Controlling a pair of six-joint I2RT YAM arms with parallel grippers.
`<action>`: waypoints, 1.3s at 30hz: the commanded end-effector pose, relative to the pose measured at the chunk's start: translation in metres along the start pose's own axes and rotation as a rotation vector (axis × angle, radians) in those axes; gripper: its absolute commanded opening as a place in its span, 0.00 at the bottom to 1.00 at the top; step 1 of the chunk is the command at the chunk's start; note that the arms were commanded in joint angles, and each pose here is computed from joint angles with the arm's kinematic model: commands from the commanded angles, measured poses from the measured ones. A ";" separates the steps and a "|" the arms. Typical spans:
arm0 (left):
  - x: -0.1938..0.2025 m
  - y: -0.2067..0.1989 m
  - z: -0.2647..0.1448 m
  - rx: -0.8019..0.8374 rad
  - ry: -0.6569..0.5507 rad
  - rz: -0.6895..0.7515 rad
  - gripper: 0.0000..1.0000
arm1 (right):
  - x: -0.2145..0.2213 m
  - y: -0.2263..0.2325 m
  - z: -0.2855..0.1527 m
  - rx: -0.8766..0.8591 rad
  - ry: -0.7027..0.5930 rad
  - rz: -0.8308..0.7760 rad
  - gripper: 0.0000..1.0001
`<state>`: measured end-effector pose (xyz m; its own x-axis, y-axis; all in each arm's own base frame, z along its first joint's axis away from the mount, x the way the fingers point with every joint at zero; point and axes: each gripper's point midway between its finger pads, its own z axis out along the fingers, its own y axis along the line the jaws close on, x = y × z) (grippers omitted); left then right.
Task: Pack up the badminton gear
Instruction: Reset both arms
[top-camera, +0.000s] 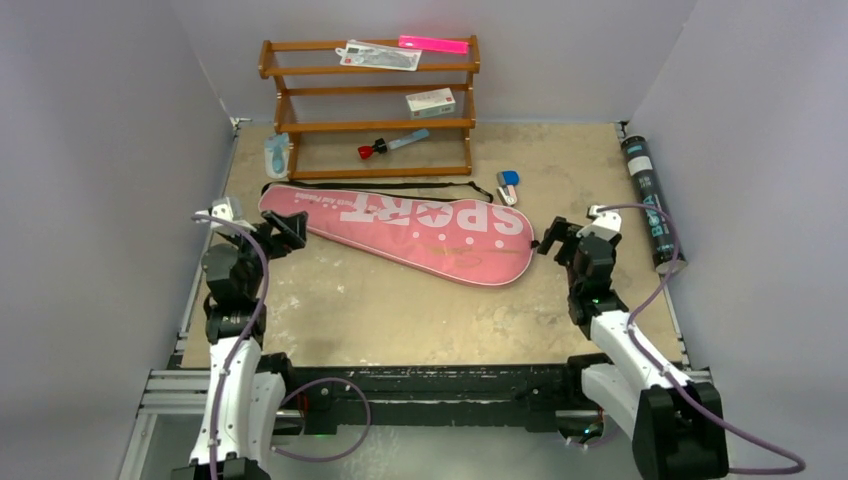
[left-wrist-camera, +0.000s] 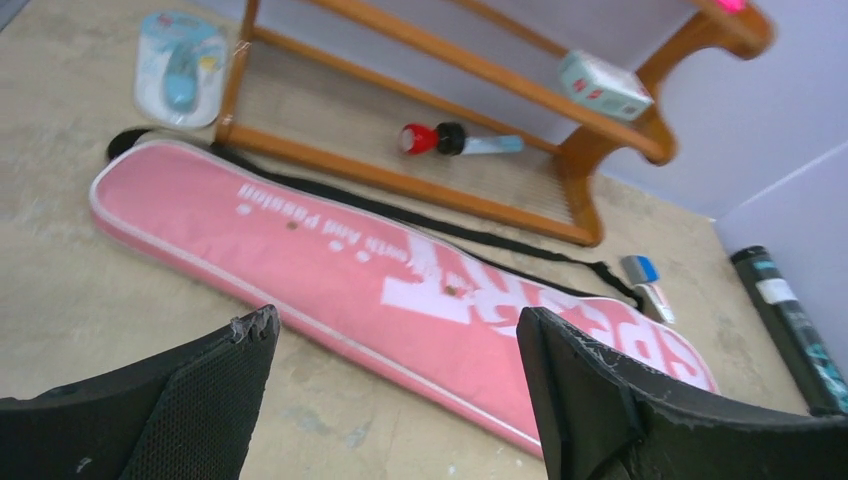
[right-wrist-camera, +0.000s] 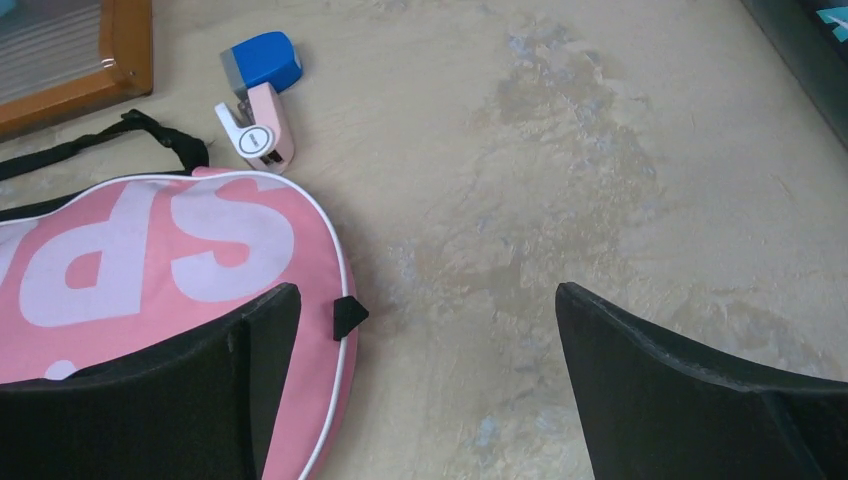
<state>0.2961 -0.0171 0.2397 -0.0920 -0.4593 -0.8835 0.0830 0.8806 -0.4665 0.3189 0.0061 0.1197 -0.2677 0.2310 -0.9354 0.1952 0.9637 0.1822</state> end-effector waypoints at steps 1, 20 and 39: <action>0.005 0.035 0.009 -0.114 -0.111 -0.030 0.87 | -0.038 0.003 0.008 -0.011 -0.177 -0.015 0.98; 0.065 0.100 0.034 -0.201 -0.100 0.212 0.86 | -0.007 -0.016 0.062 0.084 -0.320 -0.295 0.89; 0.098 0.103 0.067 -0.057 -0.079 0.354 0.84 | 0.004 -0.017 0.071 0.073 -0.233 -0.274 0.99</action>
<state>0.3577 0.0269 0.0707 -0.1230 -0.1902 -0.9740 -0.0309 0.9817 -0.1878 0.3714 -0.0142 0.0660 -0.1876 -0.0805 -0.9790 0.1841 0.9761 -0.1155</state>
